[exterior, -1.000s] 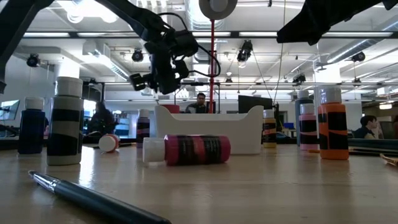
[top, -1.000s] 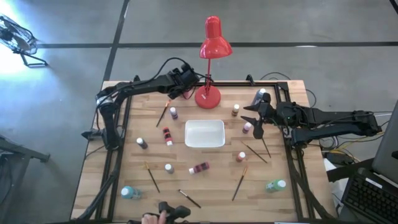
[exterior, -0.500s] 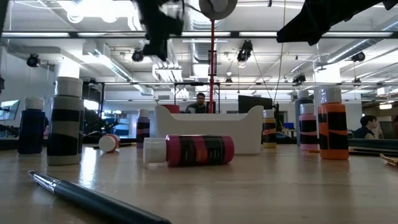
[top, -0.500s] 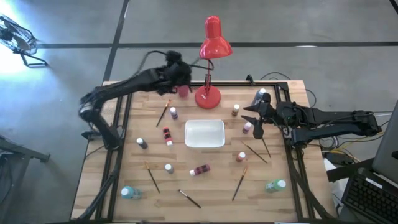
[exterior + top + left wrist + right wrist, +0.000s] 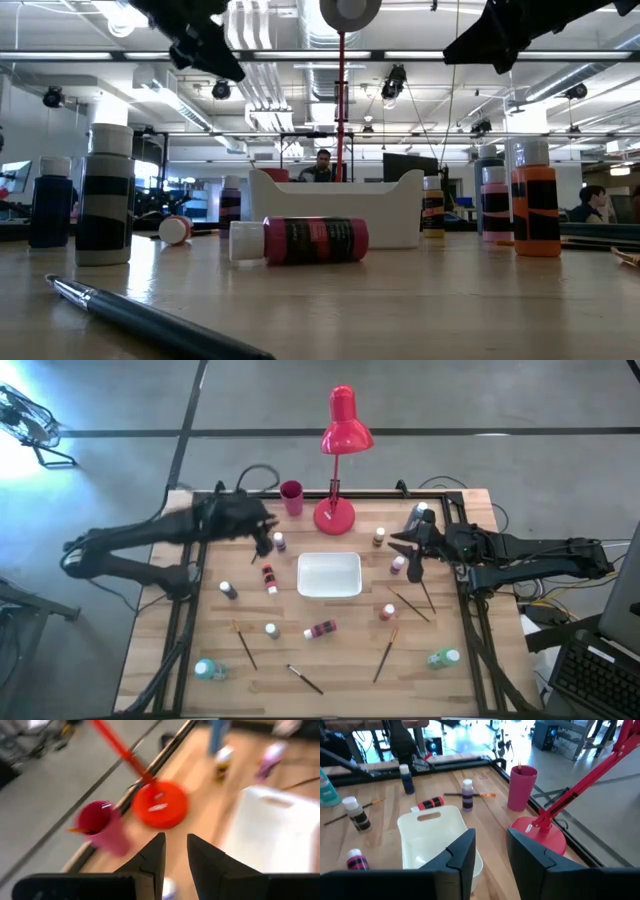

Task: Pick & Place Paint Supplies
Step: Put the blue paint bottle into the white bin

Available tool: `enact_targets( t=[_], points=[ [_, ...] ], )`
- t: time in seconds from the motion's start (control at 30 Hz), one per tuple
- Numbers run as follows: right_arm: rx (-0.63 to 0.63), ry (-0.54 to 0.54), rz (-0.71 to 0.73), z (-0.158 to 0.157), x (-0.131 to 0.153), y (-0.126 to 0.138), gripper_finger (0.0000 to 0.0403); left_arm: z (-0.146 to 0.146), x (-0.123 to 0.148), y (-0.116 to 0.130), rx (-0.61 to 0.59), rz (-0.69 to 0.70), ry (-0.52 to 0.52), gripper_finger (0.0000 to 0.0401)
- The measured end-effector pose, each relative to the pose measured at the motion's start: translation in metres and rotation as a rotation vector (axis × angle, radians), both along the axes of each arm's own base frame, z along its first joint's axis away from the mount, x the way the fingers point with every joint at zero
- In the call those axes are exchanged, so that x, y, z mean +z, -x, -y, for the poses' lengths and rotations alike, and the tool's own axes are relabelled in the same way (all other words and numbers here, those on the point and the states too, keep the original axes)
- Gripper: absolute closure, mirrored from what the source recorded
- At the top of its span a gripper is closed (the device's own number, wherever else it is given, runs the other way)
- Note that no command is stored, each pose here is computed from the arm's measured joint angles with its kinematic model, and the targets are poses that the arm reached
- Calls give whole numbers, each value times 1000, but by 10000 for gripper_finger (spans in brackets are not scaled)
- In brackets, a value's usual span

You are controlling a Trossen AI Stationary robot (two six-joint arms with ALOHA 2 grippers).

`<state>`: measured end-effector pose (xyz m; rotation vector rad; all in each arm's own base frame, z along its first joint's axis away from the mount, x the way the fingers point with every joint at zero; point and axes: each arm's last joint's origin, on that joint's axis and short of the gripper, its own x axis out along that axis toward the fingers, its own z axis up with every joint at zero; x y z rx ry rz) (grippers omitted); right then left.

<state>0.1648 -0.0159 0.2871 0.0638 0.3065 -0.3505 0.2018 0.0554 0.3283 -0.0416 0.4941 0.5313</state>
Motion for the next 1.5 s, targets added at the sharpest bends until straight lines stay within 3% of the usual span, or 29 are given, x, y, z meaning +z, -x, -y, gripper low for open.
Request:
enact_targets(
  t=[0.27,0.53,0.8,1.37,1.5],
  points=[
    [3,17,170,0,14,-4,335,36,-41,9,-165,362,-17,316],
    [7,36,174,0,9,-5,364,47,-61,15,-219,595,13,316],
    [3,20,211,0,0,-7,380,52,-63,15,-335,645,129,316],
    [5,14,283,0,-9,-8,394,53,-57,16,-389,691,88,316],
    [65,55,287,-9,-2,-8,394,55,-57,18,-438,679,73,317]
  ],
)
